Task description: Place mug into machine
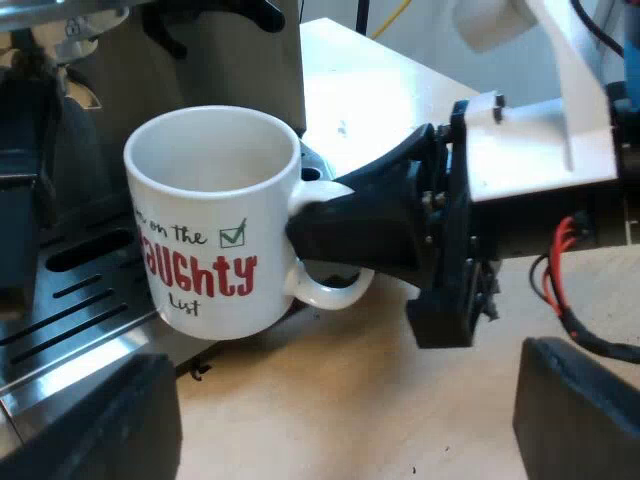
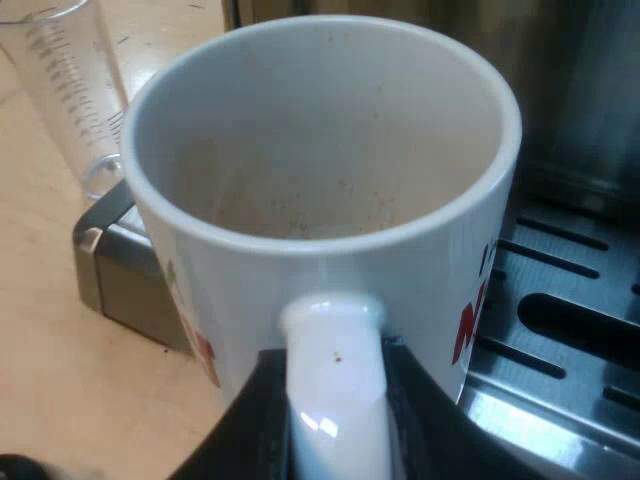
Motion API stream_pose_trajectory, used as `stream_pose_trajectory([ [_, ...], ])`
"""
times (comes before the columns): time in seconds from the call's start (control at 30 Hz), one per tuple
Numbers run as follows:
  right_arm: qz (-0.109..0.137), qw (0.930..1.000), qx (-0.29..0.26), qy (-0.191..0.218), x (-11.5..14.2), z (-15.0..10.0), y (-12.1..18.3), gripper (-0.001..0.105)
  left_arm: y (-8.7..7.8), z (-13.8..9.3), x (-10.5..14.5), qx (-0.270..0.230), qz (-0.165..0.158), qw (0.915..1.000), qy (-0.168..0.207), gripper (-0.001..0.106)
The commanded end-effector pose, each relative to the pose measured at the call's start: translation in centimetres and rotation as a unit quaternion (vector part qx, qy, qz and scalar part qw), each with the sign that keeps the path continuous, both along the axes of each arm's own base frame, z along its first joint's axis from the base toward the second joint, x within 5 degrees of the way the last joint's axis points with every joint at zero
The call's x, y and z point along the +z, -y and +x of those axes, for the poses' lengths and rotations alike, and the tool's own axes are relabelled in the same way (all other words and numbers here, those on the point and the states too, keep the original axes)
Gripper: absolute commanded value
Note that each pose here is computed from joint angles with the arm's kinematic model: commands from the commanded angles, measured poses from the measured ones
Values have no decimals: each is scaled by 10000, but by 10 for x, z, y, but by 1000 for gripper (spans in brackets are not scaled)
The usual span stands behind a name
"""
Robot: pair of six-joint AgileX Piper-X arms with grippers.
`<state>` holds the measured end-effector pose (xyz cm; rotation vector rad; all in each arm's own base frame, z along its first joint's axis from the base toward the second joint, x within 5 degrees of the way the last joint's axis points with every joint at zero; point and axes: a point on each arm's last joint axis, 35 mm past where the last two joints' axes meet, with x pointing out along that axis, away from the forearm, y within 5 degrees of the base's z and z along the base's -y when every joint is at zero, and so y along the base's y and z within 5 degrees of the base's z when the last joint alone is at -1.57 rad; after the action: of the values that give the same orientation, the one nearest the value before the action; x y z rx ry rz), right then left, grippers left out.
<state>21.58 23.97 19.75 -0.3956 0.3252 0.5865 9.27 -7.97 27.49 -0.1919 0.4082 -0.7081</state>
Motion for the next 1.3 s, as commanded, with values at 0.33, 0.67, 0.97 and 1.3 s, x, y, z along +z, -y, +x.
stream_pose_trajectory([
  [0.33,200,9993,-156,281,10,17,-18,0,1,-2,4,-237,-183,9995,27,69],
  [0.67,190,9993,-192,274,6,34,-35,0,1,-2,4,-263,-189,9995,22,69],
  [0.97,116,9991,-319,272,-1,44,-42,0,2,-3,4,-360,-211,9991,4,69],
  [1.3,211,9977,-524,364,-6,55,-44,0,2,-3,4,-442,-229,9988,-12,69],
])
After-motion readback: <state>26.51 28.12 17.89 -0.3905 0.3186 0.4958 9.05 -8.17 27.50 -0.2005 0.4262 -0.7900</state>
